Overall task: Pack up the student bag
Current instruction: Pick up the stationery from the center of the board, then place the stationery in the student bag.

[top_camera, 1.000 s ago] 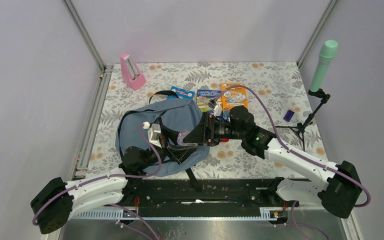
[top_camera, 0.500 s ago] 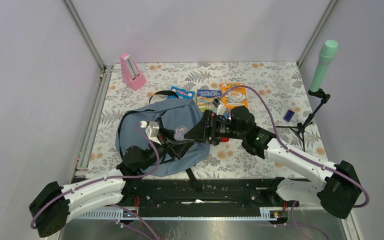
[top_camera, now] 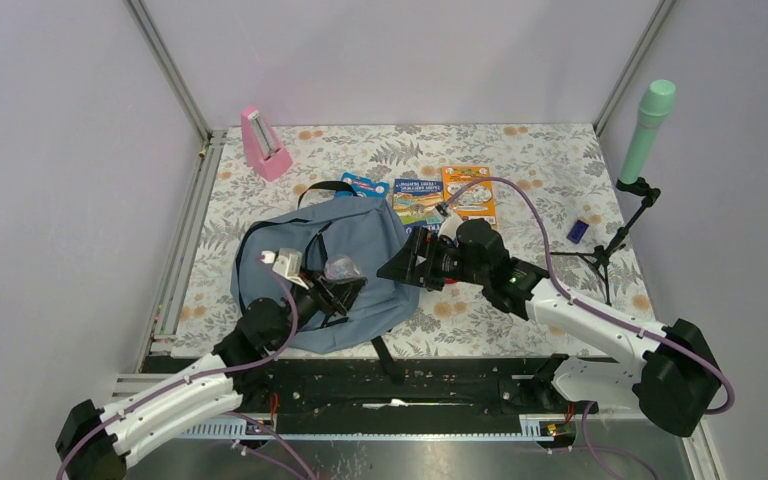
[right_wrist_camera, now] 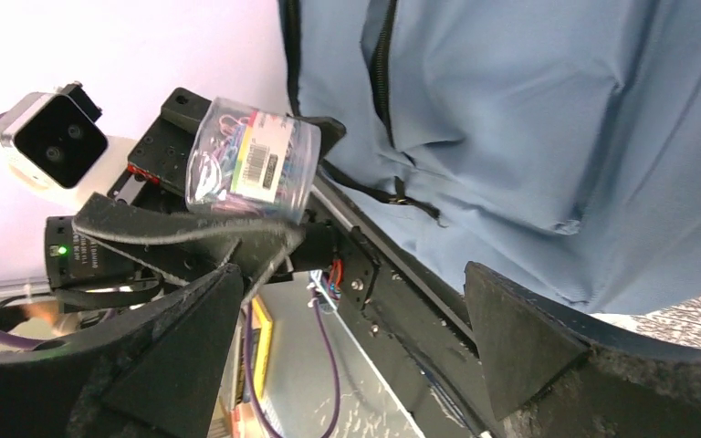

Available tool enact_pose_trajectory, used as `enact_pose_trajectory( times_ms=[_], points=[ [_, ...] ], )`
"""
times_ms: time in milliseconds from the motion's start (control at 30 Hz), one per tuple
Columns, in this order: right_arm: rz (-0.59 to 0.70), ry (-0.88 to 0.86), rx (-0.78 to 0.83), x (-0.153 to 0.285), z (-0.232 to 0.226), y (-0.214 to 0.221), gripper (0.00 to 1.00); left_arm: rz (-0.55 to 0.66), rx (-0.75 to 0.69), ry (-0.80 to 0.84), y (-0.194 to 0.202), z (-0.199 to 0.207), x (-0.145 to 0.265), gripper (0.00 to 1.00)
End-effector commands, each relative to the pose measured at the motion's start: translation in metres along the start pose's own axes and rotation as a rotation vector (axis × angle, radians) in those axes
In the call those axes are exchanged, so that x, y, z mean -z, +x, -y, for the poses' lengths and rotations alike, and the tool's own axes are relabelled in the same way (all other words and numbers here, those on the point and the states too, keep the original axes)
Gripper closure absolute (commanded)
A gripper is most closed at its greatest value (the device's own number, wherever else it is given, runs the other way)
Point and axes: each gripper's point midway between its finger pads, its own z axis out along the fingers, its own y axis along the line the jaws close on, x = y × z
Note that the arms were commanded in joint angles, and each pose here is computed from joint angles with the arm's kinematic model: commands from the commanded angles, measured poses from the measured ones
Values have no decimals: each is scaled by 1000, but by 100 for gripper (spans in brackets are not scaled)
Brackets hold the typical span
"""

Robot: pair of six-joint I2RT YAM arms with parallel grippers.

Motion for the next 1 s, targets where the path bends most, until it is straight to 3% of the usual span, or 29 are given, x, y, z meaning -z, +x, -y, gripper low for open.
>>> enact_pose_trajectory(
  times_ms=[0,267,667,967],
  points=[
    [68,54,67,6,10,-12,2,-30,19,-223,5,-45,10,100],
    [95,81,104,15,11,-16,3,-192,76,-442,10,-100,20,100],
    [104,153,134,28,29,-12,3,-299,89,-566,-4,-119,32,96],
    [117,322,465,11,16,-39,7,-310,84,-636,-11,-127,44,96]
  ],
)
